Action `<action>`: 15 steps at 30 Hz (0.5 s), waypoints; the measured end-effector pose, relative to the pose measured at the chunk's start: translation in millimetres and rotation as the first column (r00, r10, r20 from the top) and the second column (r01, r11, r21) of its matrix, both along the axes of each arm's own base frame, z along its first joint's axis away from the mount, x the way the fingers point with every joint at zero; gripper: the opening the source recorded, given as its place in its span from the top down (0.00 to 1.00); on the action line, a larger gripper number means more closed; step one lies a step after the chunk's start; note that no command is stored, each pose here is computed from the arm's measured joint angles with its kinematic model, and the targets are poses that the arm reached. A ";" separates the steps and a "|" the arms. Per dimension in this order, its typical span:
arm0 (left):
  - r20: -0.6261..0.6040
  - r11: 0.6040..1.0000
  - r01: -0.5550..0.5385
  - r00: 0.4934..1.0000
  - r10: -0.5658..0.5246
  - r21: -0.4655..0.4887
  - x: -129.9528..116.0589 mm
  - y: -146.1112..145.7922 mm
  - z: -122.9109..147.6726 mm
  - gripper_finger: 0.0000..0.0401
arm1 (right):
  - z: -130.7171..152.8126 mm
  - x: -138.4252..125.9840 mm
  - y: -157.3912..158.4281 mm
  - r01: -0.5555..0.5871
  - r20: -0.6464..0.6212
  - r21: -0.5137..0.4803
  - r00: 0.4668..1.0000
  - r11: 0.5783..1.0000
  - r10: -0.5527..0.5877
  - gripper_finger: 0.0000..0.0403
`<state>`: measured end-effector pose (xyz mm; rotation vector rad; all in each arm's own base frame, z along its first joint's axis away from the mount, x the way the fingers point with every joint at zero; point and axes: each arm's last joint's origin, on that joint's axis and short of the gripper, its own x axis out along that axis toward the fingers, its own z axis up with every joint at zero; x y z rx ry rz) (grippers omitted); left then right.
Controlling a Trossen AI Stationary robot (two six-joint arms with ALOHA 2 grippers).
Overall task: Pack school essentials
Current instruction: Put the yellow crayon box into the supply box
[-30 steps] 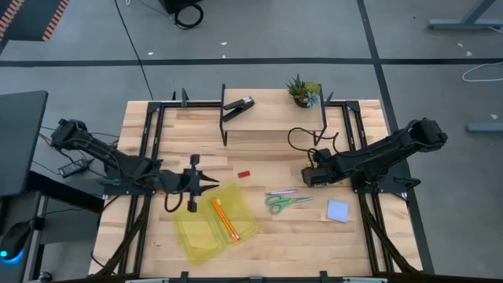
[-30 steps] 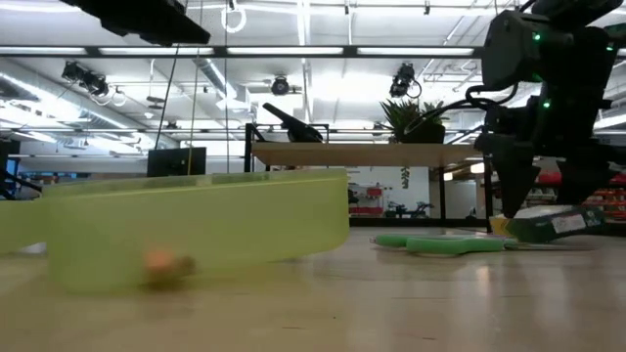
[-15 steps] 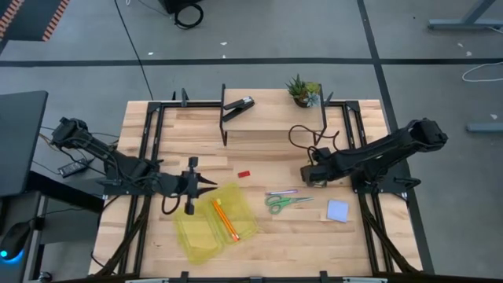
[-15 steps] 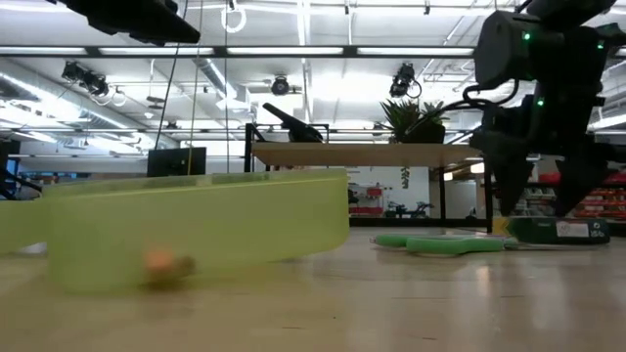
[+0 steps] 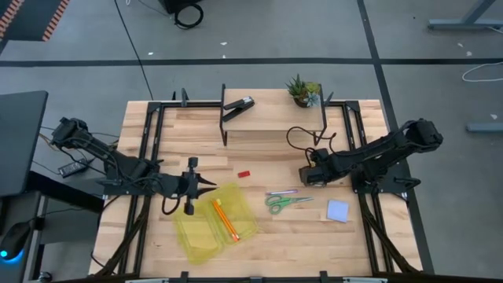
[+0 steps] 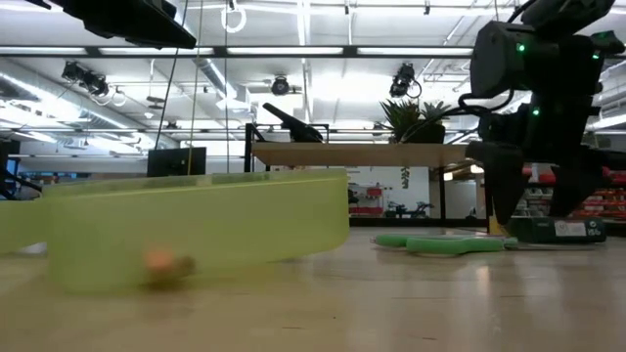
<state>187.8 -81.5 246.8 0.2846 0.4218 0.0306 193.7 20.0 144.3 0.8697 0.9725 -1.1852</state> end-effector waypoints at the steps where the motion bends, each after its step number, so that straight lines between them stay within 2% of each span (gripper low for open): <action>1: -0.001 1.000 0.000 1.000 0.000 0.000 0.0 0.0 -0.1 0.85 | 2.1 -0.6 -0.1 -0.003 0.011 0.002 1.000 1.000 0.003 0.05; 6: -0.001 1.000 0.000 1.000 0.000 0.001 0.0 0.1 -0.1 0.86 | 11.4 -6.2 -1.0 0.021 0.042 0.008 0.999 1.000 -0.021 0.05; 15: -0.013 1.000 0.000 1.000 0.000 0.008 -0.5 0.3 -1.2 0.85 | 11.4 -7.7 0.4 0.054 0.041 0.035 0.998 0.998 -0.055 0.05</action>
